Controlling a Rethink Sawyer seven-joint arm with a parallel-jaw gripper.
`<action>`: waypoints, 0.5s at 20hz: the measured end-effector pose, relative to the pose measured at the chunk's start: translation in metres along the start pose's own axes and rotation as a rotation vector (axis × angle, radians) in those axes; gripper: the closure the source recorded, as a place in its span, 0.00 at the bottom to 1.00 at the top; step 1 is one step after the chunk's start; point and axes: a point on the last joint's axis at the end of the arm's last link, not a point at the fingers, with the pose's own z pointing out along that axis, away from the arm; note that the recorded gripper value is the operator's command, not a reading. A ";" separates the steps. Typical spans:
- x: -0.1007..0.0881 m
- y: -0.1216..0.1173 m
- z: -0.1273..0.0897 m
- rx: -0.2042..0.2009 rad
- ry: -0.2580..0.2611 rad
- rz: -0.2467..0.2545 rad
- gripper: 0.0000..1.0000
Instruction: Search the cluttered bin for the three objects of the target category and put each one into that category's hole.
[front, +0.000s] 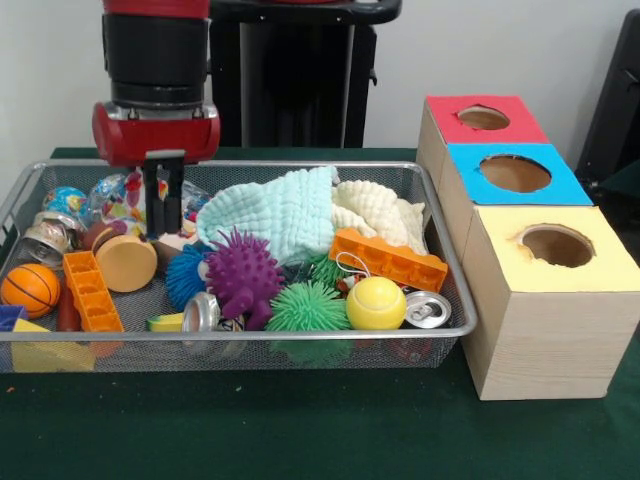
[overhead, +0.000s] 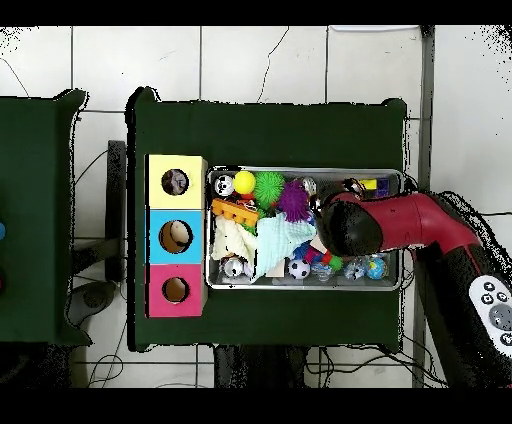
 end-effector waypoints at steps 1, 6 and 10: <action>-0.002 0.000 -0.003 0.000 0.004 0.000 1.00; -0.038 0.013 -0.042 0.012 0.038 -0.021 1.00; -0.060 0.026 -0.062 0.034 0.035 -0.058 1.00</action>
